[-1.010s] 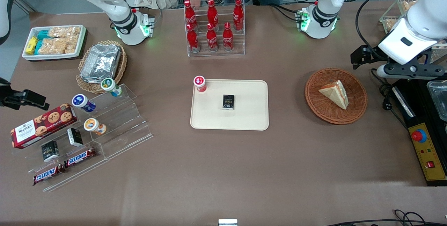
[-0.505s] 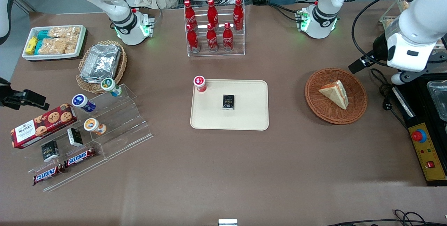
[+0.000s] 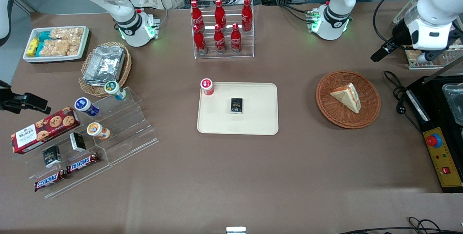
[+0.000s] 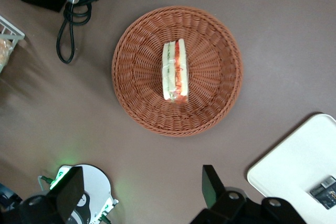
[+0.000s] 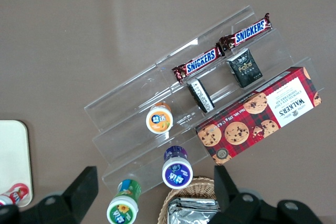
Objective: Place sandwich from basket to tray
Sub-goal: 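Move the left gripper over the wicker basket above the sandwich, then lower the left gripper and grasp the wrapped sandwich in the basket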
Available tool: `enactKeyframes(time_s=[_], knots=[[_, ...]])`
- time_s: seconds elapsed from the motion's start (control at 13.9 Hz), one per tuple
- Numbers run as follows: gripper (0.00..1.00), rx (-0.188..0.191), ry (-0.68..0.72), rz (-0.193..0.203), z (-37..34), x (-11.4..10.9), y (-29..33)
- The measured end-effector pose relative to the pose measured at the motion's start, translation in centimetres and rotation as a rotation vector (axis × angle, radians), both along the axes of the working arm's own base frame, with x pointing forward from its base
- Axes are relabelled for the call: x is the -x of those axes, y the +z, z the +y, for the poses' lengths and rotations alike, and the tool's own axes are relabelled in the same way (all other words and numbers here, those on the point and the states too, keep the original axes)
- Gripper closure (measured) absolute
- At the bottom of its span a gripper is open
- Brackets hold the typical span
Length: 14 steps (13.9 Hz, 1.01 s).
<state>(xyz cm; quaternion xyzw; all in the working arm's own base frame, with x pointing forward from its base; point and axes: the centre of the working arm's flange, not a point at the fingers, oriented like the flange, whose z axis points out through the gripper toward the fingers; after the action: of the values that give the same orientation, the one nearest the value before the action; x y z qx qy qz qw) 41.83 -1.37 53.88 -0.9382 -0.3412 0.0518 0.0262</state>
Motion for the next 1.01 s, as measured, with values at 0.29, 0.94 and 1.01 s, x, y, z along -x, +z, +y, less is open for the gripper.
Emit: enactKeyframes(time_s=[0.29, 0.94, 1.01], knots=[[0.0, 0.002, 0.009, -0.004, 0.2, 0.3, -1.3], [0.0, 0.014, 0.051, -0.034, 0.5, 0.9, -14.2], [0.0, 0.014, 0.06, -0.037, 0.4, 0.8, -16.0]])
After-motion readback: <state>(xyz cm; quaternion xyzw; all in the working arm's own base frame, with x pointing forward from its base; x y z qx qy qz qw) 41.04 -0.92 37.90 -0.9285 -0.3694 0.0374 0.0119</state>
